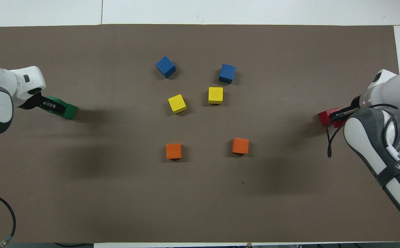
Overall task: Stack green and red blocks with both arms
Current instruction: 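Lower and release the green on green while the right gripper lowers red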
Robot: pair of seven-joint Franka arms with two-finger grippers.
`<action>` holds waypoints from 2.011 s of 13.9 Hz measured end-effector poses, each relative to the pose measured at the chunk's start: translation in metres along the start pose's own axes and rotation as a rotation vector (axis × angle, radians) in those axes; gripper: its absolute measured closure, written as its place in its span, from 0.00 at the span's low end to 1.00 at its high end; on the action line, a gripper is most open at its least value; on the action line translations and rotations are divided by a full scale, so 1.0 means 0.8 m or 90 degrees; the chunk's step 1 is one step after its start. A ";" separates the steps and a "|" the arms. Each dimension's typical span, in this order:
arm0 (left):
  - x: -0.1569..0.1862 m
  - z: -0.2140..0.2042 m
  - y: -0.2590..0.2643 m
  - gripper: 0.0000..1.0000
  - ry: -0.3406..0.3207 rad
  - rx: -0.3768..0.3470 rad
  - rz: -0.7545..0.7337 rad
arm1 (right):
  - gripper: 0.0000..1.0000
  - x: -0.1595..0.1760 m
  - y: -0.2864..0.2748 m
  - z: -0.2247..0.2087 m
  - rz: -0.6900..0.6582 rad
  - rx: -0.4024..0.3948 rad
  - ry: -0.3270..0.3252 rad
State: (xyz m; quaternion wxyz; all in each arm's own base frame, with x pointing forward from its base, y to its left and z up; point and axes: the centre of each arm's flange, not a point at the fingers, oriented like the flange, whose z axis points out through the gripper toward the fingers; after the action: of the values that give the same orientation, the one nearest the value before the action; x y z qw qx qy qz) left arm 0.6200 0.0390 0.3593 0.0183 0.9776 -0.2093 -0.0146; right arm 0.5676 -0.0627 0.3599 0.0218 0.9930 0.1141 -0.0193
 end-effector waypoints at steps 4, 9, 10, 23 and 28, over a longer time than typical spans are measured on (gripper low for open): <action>0.001 0.001 0.001 0.45 0.004 0.002 0.000 | 0.45 -0.001 -0.001 0.004 0.000 0.001 -0.003; 0.005 0.001 0.009 0.45 0.008 0.003 0.006 | 0.45 -0.001 -0.001 0.004 0.000 0.000 0.001; 0.005 0.002 0.008 0.39 0.008 0.003 0.005 | 0.45 0.000 0.000 0.004 0.001 -0.001 0.004; 0.014 -0.090 0.016 0.00 0.031 0.014 -0.082 | 0.45 0.007 -0.013 0.010 0.008 -0.002 0.009; -0.017 -0.180 0.032 0.00 0.023 0.022 -0.104 | 0.45 0.006 -0.012 0.010 0.009 -0.002 0.009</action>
State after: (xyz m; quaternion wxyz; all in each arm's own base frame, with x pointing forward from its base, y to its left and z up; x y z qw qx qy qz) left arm 0.6024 0.0252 0.5048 0.0042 0.9916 -0.1289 0.0053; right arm 0.5701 -0.0526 0.3513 0.0224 0.9939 0.1075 -0.0123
